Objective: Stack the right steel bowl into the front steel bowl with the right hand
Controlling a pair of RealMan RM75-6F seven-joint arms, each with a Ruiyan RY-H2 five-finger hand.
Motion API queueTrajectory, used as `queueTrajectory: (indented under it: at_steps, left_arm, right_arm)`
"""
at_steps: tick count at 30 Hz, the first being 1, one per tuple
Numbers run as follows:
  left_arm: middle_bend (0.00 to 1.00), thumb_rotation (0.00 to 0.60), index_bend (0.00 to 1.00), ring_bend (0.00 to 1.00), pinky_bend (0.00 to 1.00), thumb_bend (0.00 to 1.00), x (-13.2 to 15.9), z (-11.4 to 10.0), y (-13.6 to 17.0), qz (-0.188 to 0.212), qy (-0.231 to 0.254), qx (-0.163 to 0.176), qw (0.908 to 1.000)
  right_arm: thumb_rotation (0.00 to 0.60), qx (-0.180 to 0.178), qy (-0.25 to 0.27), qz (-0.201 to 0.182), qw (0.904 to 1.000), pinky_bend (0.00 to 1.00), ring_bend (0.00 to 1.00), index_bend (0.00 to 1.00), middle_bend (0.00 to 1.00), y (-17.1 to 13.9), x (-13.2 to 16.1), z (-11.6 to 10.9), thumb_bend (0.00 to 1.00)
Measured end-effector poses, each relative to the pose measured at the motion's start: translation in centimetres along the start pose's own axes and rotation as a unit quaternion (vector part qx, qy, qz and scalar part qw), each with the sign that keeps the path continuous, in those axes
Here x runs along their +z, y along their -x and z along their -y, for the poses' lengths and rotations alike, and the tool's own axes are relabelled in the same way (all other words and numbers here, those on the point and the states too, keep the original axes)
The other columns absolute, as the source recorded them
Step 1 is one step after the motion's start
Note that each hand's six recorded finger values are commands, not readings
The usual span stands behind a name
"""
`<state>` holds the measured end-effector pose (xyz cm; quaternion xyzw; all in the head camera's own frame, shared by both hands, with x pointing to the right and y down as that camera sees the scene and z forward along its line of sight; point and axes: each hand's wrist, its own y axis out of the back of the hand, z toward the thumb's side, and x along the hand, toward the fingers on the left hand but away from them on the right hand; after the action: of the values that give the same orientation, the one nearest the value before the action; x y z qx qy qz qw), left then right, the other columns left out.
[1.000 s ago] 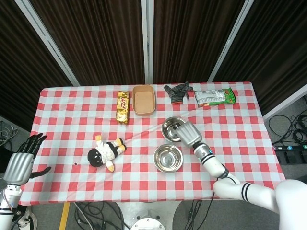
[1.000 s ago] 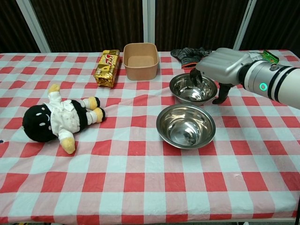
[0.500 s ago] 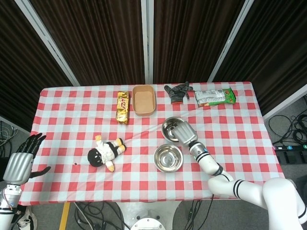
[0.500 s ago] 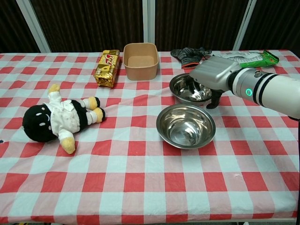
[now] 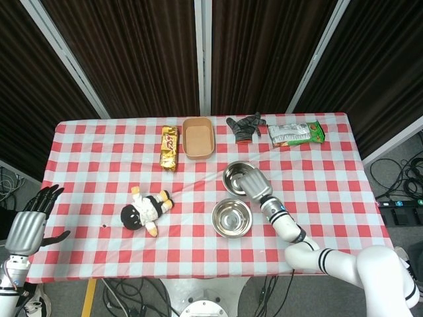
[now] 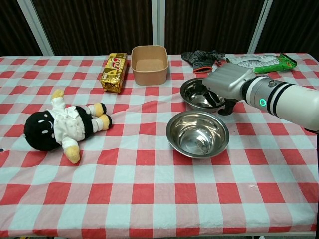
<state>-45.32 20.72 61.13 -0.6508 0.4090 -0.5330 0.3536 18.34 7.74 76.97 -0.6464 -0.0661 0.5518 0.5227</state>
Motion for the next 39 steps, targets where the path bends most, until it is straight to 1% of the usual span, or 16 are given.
queueTrajectory:
  at_steps: [6, 14, 20, 26, 32, 36, 39]
  left_arm:
    - [0.17, 0.6, 0.13, 0.09, 0.22, 0.05, -0.1, 0.0, 0.1, 0.0, 0.001, 0.001, 1.0]
    - [0.17, 0.6, 0.13, 0.09, 0.22, 0.05, -0.2, -0.1, 0.1, -0.001, 0.002, 0.0, 1.0]
    - [0.17, 0.6, 0.13, 0.09, 0.22, 0.05, -0.1, 0.0, 0.0, 0.001, 0.003, 0.001, 1.0]
    - [0.17, 0.6, 0.13, 0.09, 0.22, 0.05, -0.1, -0.1, 0.0, 0.0, 0.004, 0.002, 1.0]
    - [0.17, 0.6, 0.13, 0.09, 0.22, 0.05, -0.1, -0.4, -0.1, -0.002, 0.003, 0.005, 1.0]
    - [0.17, 0.6, 0.13, 0.09, 0.22, 0.05, -0.2, -0.7, -0.2, -0.003, 0.003, 0.008, 1.0]
    - [0.17, 0.6, 0.13, 0.09, 0.22, 0.05, -0.1, -0.8, -0.1, -0.003, 0.003, 0.008, 1.0]
  right_arm:
    - [0.6, -0.001, -0.001, 0.003, 1.0, 0.82, 0.85, 0.63, 0.53, 0.1, 0.2, 0.3, 0.32]
    - [0.6, -0.001, 0.002, 0.007, 1.0, 0.83, 0.86, 0.67, 0.56, 0.0, 0.1, 0.7, 0.35]
    - [0.6, -0.01, 0.007, 0.011, 0.9999, 0.83, 0.86, 0.67, 0.56, -0.1, -0.2, 0.3, 0.35]
    - [0.6, -0.029, 0.012, 0.013, 0.9994, 0.83, 0.86, 0.67, 0.56, -0.6, -0.5, -0.7, 0.35]
    - [0.6, -0.064, 0.013, -0.001, 0.9979, 0.83, 0.86, 0.67, 0.57, -2.6, 0.1, -2.7, 0.36]
    - [0.6, -0.093, 0.013, -0.026, 0.9952, 0.83, 0.86, 0.67, 0.57, -5.5, 1.1, -4.5, 0.35]
    - [0.6, -0.106, 0.02, -0.047, 0.9931, 0.83, 0.86, 0.67, 0.57, -8.2, 1.9, -5.6, 0.35]
